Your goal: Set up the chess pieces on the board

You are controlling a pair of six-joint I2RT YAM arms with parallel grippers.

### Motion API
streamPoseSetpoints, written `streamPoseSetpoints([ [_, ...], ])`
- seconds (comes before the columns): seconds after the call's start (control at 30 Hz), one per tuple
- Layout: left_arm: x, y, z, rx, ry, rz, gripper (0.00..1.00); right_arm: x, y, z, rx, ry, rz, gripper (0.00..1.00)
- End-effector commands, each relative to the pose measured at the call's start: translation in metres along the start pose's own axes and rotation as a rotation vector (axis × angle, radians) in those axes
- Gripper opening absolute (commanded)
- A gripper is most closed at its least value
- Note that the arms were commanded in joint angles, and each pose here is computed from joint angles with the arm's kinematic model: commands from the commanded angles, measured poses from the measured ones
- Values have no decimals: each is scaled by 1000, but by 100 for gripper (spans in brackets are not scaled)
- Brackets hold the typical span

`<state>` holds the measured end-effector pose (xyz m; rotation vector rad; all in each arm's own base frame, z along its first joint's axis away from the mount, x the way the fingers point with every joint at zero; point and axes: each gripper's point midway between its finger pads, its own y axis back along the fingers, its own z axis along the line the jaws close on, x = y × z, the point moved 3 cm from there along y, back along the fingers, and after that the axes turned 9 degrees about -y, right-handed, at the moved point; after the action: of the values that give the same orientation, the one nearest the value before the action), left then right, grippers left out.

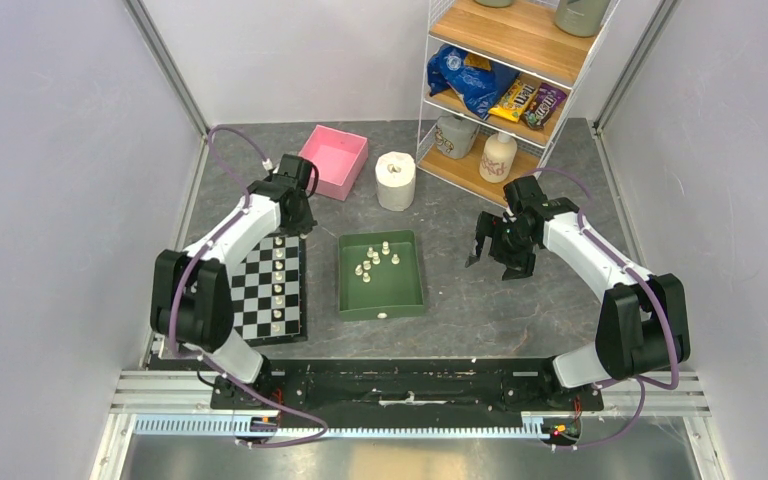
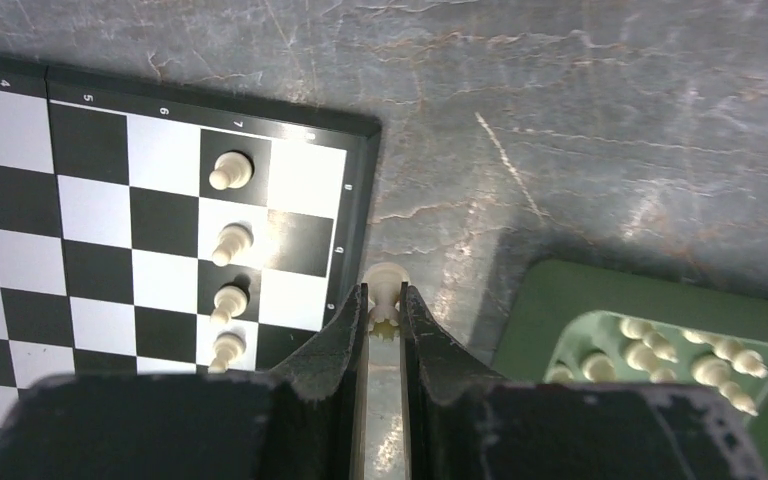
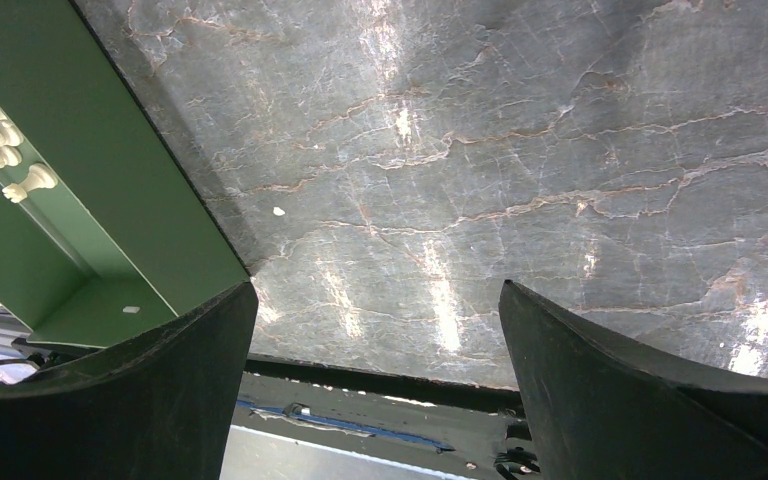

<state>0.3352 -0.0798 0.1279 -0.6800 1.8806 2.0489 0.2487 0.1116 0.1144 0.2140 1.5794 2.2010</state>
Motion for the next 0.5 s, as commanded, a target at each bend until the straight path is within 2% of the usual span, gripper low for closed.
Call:
streamPoseSetpoints([
  [0.0, -2, -18, 7, 8, -8, 7, 2, -2, 5, -1, -3, 6, -27, 99],
  [0.47, 4, -57, 26, -42, 4, 67, 2, -3, 5, 0, 0, 2, -24, 99],
])
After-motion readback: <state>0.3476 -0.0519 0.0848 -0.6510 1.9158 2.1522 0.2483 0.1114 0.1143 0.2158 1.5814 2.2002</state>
